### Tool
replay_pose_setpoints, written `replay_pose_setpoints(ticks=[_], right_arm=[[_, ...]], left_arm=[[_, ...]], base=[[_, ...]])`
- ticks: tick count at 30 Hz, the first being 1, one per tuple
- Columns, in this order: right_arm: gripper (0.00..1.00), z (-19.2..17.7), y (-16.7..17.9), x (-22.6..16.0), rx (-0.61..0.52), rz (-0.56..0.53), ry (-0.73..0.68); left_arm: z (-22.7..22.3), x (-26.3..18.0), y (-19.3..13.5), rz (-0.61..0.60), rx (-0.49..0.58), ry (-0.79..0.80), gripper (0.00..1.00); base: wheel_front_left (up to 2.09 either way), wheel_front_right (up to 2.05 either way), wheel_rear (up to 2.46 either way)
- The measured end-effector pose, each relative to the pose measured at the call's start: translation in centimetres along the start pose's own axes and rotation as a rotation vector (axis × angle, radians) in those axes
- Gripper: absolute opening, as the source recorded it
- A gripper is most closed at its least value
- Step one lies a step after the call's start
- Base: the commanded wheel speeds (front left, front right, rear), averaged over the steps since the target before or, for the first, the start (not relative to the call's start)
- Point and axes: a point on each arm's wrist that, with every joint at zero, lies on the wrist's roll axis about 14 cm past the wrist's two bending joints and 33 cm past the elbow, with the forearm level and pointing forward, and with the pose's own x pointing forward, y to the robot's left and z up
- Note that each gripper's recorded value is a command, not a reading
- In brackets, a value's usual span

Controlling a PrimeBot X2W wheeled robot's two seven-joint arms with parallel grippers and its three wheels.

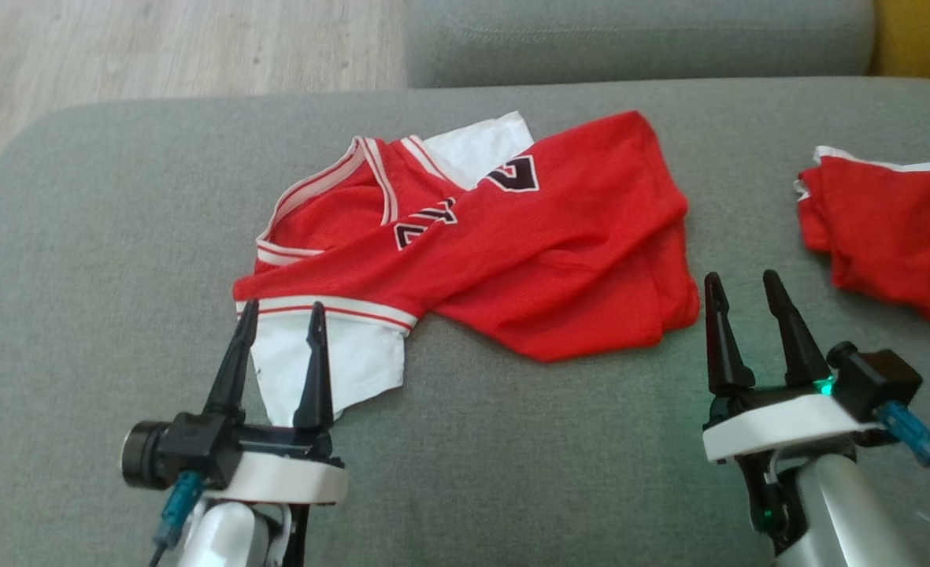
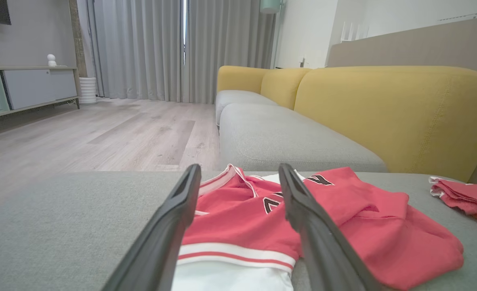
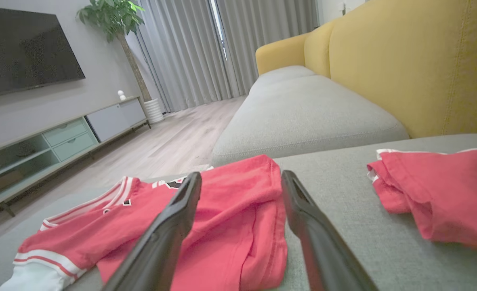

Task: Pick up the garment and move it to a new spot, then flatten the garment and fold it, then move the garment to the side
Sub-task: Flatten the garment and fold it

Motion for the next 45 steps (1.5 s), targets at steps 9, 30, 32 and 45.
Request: replay_pose_setpoints(ticks=[9,30,32,45], right_arm=[[1.00,-2.7,1.8,4.5,-0.018,0.073,0.128],[1.00,-11.3,0.5,5.9,0.053,0.020,0.477],[1.00,-11.2,0.7,6.0,0.051,0.027,0.478],[0.00,-11.9,1.4,6.1,0.029,0.057,0.517]], left_arm=[[-0.5,0.9,1.0,0.017,0.004,0.013,1.00],[-2.3,1.4,1.4,0.022,0.003,0.064,1.00],[-2.3,1.4,1.4,0.021,0.003,0.064,1.00],[-2.2,1.5,1.2,0.016,0.002,0.062,1.00]], base=[[0.00,0.00,0.00],[0.00,0.00,0.00],[0.00,0.00,0.00],[0.00,0.00,0.00]])
